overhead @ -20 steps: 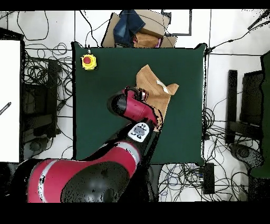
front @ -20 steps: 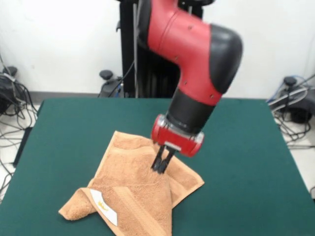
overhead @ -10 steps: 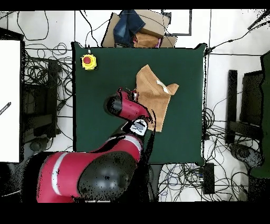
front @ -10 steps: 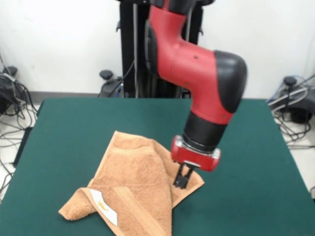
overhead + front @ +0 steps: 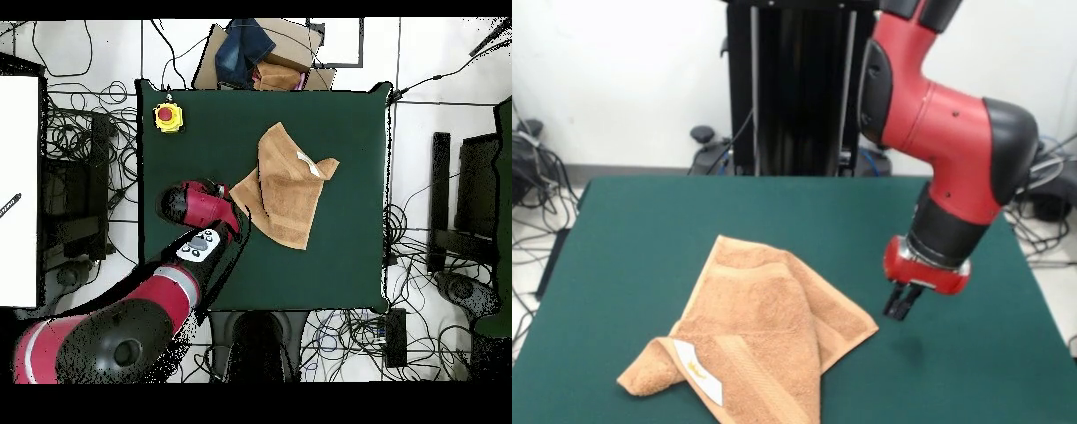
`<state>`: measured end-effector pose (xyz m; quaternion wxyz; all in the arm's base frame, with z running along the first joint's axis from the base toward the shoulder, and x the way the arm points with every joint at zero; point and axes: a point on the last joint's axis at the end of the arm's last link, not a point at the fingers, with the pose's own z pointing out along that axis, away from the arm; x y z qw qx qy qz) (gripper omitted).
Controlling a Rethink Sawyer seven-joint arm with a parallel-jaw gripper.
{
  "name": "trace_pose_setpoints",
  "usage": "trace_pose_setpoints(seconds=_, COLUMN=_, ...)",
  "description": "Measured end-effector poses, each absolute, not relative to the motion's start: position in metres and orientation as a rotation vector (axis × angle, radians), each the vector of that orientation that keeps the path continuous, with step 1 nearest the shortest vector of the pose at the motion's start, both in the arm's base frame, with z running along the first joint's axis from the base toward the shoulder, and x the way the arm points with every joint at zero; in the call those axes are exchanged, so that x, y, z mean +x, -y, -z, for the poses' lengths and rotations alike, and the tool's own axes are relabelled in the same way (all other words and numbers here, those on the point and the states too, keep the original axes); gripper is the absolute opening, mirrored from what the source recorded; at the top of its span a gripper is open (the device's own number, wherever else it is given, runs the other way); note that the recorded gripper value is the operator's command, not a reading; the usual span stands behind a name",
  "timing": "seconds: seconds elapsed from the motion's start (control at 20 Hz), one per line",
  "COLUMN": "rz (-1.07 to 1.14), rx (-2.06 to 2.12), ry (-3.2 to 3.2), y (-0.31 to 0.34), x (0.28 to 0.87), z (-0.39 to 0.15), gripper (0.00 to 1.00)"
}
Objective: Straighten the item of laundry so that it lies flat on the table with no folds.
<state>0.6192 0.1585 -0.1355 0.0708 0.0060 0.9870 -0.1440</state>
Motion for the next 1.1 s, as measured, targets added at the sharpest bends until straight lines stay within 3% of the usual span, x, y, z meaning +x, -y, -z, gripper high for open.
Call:
trace_pose_setpoints(seconds=0.5, rz=0.504, rx=0.056, ry=-2.925, y=-0.128, x=0.622, z=0.156, gripper=0.00)
trace_pose_setpoints(seconds=1.1, rz=0.513, rx=0.140, ry=-2.880, y=-0.091, x=0.642, z=0.145, gripper=0.00)
